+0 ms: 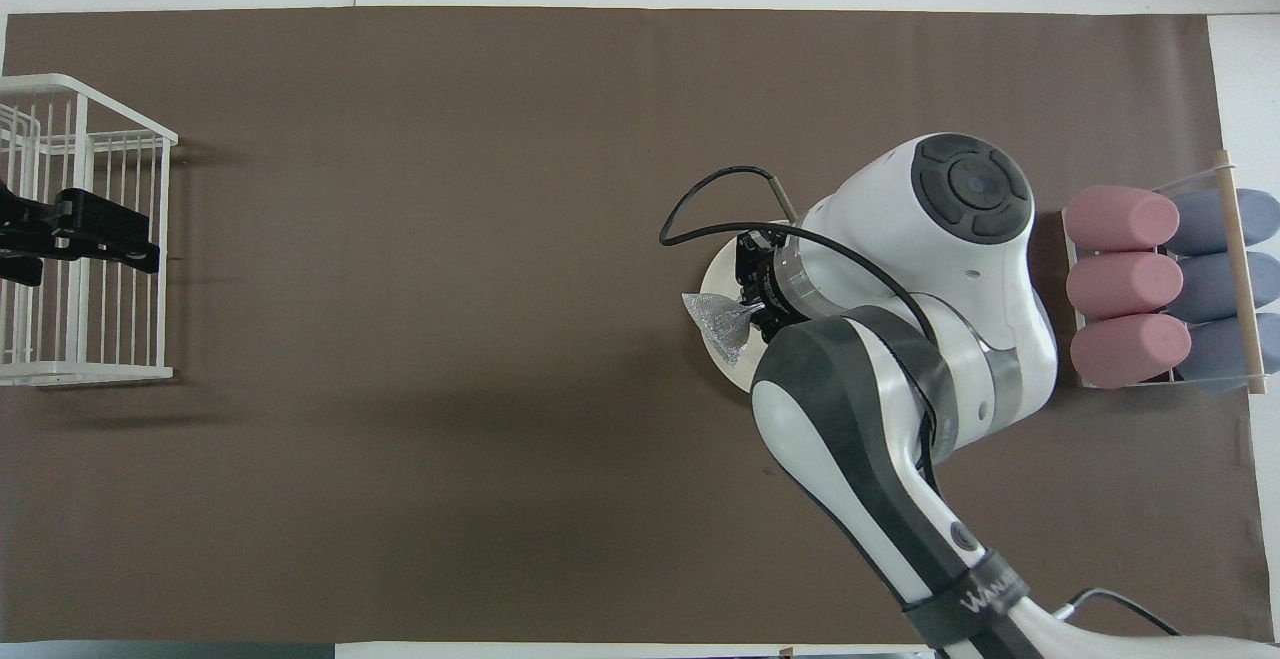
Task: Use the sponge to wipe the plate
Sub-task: 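Carry the cloth toward the left gripper while the left gripper reaches it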
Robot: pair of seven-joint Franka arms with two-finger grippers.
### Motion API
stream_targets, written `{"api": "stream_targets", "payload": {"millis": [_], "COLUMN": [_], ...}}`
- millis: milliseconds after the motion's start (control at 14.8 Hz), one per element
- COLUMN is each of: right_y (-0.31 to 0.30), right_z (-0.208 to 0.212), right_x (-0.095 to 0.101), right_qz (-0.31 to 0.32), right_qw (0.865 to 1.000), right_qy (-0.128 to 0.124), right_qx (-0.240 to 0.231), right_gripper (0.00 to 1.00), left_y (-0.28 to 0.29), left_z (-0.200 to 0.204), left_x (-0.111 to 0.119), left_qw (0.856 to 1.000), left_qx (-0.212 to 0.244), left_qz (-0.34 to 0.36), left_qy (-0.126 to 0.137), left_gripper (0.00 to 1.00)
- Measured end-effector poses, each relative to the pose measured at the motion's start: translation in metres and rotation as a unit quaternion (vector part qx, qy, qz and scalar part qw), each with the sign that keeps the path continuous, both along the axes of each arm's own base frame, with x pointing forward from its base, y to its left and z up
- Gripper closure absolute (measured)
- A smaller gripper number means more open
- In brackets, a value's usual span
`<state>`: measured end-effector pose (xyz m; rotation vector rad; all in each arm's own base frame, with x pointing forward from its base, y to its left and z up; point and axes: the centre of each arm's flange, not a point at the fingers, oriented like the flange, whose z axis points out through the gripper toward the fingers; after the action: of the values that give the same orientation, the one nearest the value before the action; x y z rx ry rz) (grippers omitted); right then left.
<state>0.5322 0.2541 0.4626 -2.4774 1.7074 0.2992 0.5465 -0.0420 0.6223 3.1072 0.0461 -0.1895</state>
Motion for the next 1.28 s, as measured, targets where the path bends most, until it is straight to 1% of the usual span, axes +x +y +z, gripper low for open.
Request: {"api": "stream_targets", "payload": {"millis": [68,270,405,473,540,608,743,810,945,1013,1081,1216,1283], "right_y": [-0.001,-0.007,-0.006,0.002,0.016,0.031,0.055,0.06,0.061,0.063,0.067,0.073,0.074], "right_z": [0.023,0.072,0.093,0.104,0.113,0.119,0.125,0.124,0.122,0.121,0.12,0.119,0.119], "right_x": [-0.005,-0.023,-0.034,-0.043,-0.052,-0.06,-0.069,-0.069,-0.065,-0.063,-0.063,-0.064,-0.065], "right_qz": [-0.005,-0.012,-0.013,-0.011,-0.014,-0.023,-0.054,-0.068,-0.091,-0.098,-0.1,-0.1,-0.1], "right_qw": [1.0,1.0,1.0,0.999,0.998,0.998,0.997,0.996,0.994,0.994,0.994,0.994,0.994], "right_qy": [0.005,0.008,0.008,0.005,0.001,-0.004,-0.017,-0.02,-0.021,-0.021,-0.022,-0.021,-0.021], "right_qx": [0.001,-0.004,-0.027,-0.046,-0.06,-0.064,-0.056,-0.053,-0.048,-0.046,-0.043,-0.043,-0.043], "right_gripper": [0.9,0.9,0.9,0.9,0.9,0.9,0.9,0.9,0.9,0.9,0.9,0.9,0.9], "left_y": [-0.004,-0.02,-0.033,-0.041,-0.049,-0.056,-0.079,-0.095,-0.12,-0.127,-0.137,-0.17,-0.189], "left_z": [-0.003,-0.01,-0.011,-0.014,-0.019,-0.025,-0.038,-0.045,-0.058,-0.063,-0.066,-0.071,-0.075], "left_x": [-0.003,-0.007,-0.011,-0.014,-0.018,-0.023,-0.036,-0.046,-0.065,-0.072,-0.077,-0.086,-0.092], "left_qw": [1.0,0.992,0.98,0.972,0.962,0.952,0.929,0.917,0.887,0.873,0.861,0.839,0.833], "left_qx": [-0.018,-0.107,-0.177,-0.216,-0.252,-0.284,-0.344,-0.371,-0.427,-0.45,-0.468,-0.502,-0.513], "left_qz": [0.014,0.065,0.08,0.088,0.097,0.107,0.129,0.139,0.164,0.175,0.185,0.199,0.196], "left_qy": [0.006,0.017,0.029,0.035,0.039,0.04,0.037,0.039,0.057,0.066,0.069,0.061,0.056], "left_gripper": [0.0,0.0,0.0,0.0,0.0,0.0,0.0,0.0,0.0,0.0,0.0,0.0,0.0]}}
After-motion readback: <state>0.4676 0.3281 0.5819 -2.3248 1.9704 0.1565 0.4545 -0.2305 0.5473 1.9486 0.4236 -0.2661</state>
